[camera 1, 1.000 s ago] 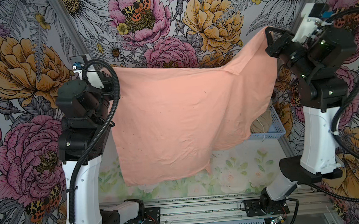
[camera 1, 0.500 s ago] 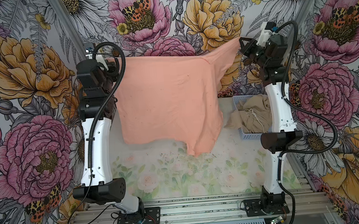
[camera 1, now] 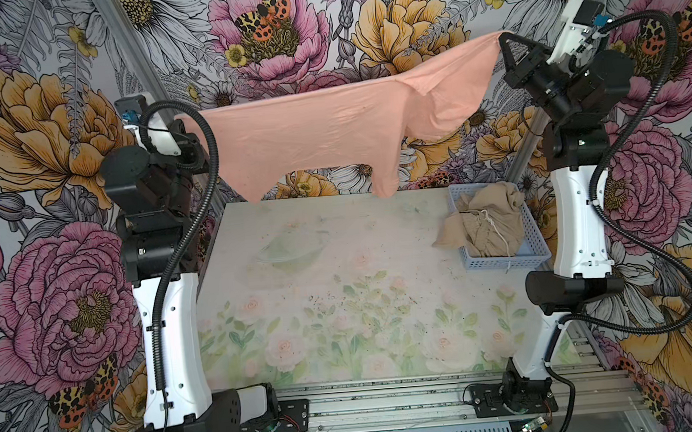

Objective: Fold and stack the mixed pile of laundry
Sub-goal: 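Lift the T-shirt high with both grippers and shake it out, then lower the T-shirt flat onto the table with both grippers, pulling toward the robot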

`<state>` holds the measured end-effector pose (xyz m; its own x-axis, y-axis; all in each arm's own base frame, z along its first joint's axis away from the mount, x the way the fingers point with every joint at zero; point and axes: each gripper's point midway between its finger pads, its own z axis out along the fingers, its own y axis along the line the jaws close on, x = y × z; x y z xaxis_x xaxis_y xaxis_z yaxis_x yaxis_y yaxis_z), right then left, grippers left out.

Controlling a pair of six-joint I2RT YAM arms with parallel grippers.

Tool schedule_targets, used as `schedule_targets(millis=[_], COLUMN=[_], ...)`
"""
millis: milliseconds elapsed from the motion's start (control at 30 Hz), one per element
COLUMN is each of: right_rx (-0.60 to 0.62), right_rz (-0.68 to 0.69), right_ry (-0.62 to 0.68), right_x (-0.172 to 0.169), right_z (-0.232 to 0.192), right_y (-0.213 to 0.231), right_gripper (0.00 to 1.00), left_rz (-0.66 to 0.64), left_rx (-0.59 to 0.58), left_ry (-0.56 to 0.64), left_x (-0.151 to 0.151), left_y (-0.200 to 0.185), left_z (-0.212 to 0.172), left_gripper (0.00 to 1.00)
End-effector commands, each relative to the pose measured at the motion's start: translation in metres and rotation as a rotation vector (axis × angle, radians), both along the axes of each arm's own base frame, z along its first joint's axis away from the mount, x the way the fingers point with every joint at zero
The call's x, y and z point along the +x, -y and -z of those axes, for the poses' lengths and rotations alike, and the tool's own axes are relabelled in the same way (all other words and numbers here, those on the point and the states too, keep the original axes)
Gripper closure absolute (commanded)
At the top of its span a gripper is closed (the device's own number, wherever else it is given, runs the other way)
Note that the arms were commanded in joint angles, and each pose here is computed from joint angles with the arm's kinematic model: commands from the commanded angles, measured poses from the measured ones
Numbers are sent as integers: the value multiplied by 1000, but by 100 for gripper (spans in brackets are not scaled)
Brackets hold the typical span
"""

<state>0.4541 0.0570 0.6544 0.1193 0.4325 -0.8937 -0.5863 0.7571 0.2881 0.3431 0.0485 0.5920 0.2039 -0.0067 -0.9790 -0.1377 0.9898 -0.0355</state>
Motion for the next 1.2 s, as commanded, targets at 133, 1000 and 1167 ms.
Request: schedule_targets(millis=[133,1000,1167], right_rx=[-147,33,44], right_rz=[-68,-243,-204], right_ry=[-127,-862,-947], right_x=[-44,-219,-248], right_z=[87,387,398], right_y=[-20,-68,-61], right_gripper=[100,100,100], left_rz=[-18,-147,-201], left_rx=[-2,-777,-837], left_ry=[-152,-714,-844], left_x=[-40,-185,-216], left_y=[-6,26,32], left_z=[102,357,376], left_gripper=[100,100,100])
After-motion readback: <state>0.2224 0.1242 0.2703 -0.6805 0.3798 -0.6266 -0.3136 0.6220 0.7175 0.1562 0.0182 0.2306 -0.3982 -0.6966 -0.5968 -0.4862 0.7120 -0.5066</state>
